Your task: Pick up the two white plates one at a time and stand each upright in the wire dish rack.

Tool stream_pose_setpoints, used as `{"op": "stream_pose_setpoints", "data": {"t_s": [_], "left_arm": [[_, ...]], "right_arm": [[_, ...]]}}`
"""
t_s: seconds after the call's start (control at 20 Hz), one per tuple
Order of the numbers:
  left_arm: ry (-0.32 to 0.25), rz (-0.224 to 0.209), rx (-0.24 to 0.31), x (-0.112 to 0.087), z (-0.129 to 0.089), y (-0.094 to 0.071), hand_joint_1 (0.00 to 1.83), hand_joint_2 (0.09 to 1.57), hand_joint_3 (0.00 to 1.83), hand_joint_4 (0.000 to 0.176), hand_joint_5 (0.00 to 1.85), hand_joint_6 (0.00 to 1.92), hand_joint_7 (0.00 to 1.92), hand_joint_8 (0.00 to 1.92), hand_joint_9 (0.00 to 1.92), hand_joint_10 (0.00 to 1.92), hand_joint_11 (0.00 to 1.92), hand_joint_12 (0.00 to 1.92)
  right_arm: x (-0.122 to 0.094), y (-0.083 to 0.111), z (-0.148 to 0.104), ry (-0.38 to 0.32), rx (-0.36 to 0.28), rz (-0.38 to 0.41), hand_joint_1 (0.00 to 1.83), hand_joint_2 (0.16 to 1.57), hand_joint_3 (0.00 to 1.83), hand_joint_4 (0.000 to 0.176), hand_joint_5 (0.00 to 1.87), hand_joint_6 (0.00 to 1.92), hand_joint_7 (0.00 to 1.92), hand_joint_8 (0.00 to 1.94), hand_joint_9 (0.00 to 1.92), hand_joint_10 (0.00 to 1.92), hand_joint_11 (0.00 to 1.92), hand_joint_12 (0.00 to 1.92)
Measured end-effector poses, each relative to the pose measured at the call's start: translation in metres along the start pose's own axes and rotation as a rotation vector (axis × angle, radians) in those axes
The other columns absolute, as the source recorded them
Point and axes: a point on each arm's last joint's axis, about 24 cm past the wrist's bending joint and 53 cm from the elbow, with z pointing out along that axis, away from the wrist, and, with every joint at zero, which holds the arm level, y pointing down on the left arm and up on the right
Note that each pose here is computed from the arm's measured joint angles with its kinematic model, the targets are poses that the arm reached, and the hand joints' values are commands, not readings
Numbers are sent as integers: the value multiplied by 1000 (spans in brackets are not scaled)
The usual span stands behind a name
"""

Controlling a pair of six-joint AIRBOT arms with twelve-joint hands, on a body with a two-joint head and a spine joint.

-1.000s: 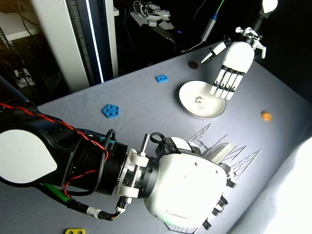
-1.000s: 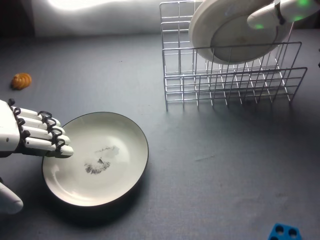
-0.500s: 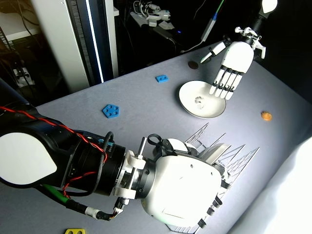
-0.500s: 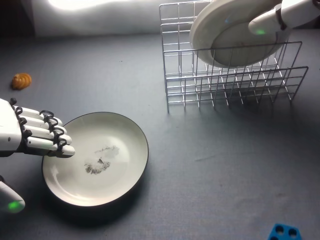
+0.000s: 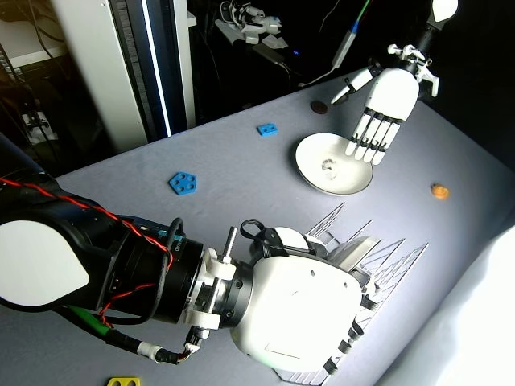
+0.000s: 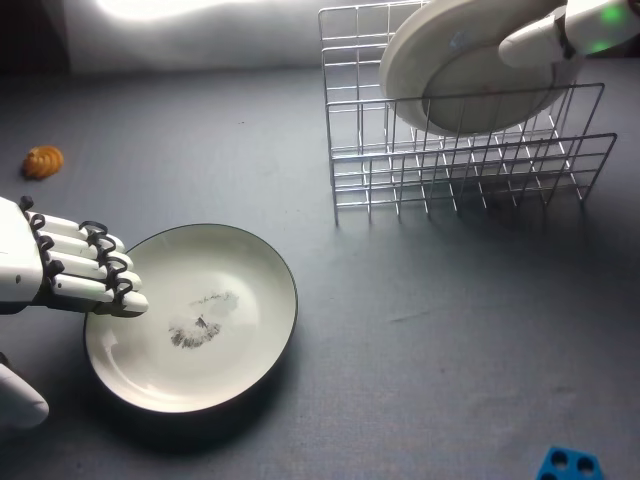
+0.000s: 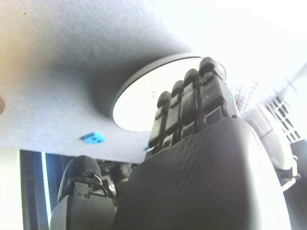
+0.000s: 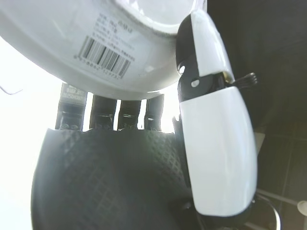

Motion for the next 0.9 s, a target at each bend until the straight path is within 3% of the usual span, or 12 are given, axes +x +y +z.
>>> {"op": "stream_pose_setpoints", "data": {"t_s": [0.05,0.15,0.2,0.25,0.3,0.35,0.4,0.5,0.7,0.8,0.85,0.9], "left_arm": [[1,1,0,0,0,0,0,1091,0,0,50,4,39,2,14,1,0,0],[1,1,0,0,0,0,0,1088,0,0,37,0,27,0,2,0,0,0],[1,1,1,0,0,0,0,1090,0,0,42,3,35,4,10,4,0,0],[1,1,1,0,0,0,0,1092,1,0,42,3,33,3,11,4,0,0],[1,1,1,0,0,0,0,1090,0,0,42,3,36,4,11,4,0,0],[1,1,0,0,0,0,0,1091,0,0,28,0,24,0,1,0,0,0],[3,2,0,1,0,0,0,1090,0,0,32,3,27,2,9,4,0,0],[2,4,1,0,0,0,0,1091,0,0,50,9,41,8,18,7,0,0],[2,6,0,0,0,0,0,1090,0,0,60,10,53,10,34,10,0,0],[2,5,0,0,0,0,0,1093,1,0,55,6,35,1,13,1,0,0],[2,5,1,0,0,-1,0,1092,1,0,44,1,23,0,3,0,0,0],[2,6,1,0,0,-1,0,1092,0,0,34,0,22,0,3,1,0,0]], "right_arm": [[0,0,0,0,-1,-1,1201,1145,1,22,908,1150,961,972,1099,3,657,877],[0,0,0,0,-1,-4,1217,1115,0,24,967,1048,1030,874,1136,12,693,864],[0,0,0,0,-1,-7,1204,1135,5,25,926,1114,974,961,1100,6,643,863],[0,1,0,1,-2,-12,1136,1174,0,0,864,1157,956,454,1039,0,592,857],[0,1,0,1,-2,-12,1112,1194,0,0,829,1200,993,187,1002,1,562,845],[-1,0,-1,0,-2,-16,1117,1187,2,0,841,1182,1047,79,1018,5,573,837],[-1,1,-1,0,-2,-19,1187,1119,65,0,913,1145,975,784,1063,13,642,811],[-1,2,-1,-1,-3,-24,1189,1166,5,19,864,1213,918,1042,1087,12,655,832],[-3,5,-1,-4,-8,-38,1192,1158,0,27,878,1173,943,1028,1119,13,654,885],[-3,5,-1,-4,-8,-38,1197,1150,0,21,876,1158,975,995,1142,19,673,902],[-3,5,-1,-5,-8,-38,1184,1170,5,26,849,1216,915,1073,1101,8,617,902],[-3,5,-1,-4,-7,-37,1085,1226,1,0,770,1303,880,528,1004,1,530,921]]}}
